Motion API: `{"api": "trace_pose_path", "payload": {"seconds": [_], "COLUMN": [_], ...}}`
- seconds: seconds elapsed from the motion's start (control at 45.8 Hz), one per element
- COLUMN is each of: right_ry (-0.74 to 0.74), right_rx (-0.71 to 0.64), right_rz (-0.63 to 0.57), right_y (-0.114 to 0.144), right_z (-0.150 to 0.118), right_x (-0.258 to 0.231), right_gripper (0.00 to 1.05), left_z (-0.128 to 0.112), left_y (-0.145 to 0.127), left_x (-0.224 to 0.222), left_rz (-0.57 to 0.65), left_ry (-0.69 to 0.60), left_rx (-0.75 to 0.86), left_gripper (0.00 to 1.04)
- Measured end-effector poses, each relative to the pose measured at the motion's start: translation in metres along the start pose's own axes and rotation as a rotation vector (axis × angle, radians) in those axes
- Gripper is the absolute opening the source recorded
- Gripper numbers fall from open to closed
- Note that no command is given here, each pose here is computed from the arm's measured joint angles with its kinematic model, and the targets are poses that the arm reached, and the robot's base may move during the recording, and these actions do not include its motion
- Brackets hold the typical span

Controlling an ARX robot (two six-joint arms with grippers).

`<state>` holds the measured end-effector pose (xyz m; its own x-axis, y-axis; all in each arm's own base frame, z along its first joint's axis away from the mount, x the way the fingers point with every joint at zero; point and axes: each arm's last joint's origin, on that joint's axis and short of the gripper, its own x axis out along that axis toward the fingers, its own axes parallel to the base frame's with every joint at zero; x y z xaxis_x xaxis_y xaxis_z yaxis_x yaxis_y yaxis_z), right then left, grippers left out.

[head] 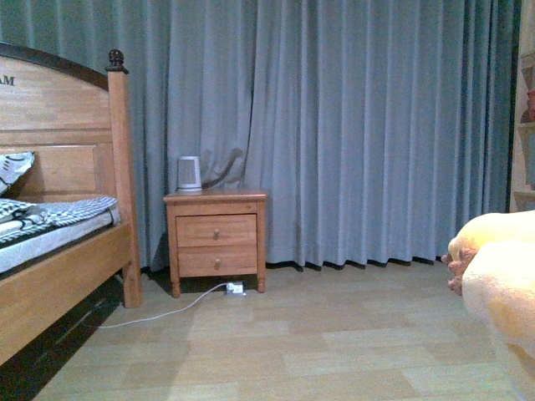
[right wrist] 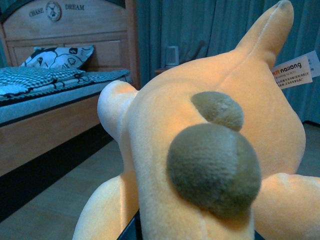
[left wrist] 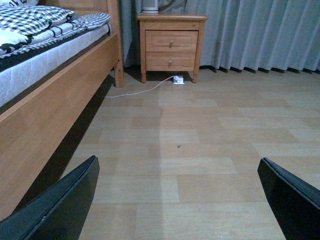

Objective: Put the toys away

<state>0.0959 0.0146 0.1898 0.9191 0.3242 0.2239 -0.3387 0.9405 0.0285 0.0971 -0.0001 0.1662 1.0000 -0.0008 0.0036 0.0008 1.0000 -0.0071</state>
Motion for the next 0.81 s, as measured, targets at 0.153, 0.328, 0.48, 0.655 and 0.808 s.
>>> {"api": "trace_pose_path", "payload": {"seconds": [0.153, 0.328, 0.48, 0.655, 0.808], "right_ry": [0.000, 0.000, 0.000, 0.000, 0.000], "right_rx": [0.000, 0.000, 0.000, 0.000, 0.000], "right_rz": [0.000, 0.000, 0.000, 0.000, 0.000], "right_y": [0.0000, 0.0000, 0.0000, 0.0000, 0.0000], "right_z": [0.0000, 0.0000, 0.0000, 0.0000, 0.0000], "right_x": [0.0000, 0.0000, 0.0000, 0.0000, 0.0000], "right_gripper": [0.08, 0.08, 0.08, 0.08, 0.08], "left_z": [0.0000, 0.0000, 0.0000, 0.0000, 0.0000], "left_y": [0.0000, 0.0000, 0.0000, 0.0000, 0.0000], "left_x": [0.0000, 0.0000, 0.0000, 0.0000, 0.0000], "left_rz": [0.000, 0.000, 0.000, 0.000, 0.000], "left_ry": [0.000, 0.000, 0.000, 0.000, 0.000], "left_rx": [0.000, 0.000, 0.000, 0.000, 0.000], "left_gripper": [0.99, 0.99, 0.99, 0.99, 0.99]}}
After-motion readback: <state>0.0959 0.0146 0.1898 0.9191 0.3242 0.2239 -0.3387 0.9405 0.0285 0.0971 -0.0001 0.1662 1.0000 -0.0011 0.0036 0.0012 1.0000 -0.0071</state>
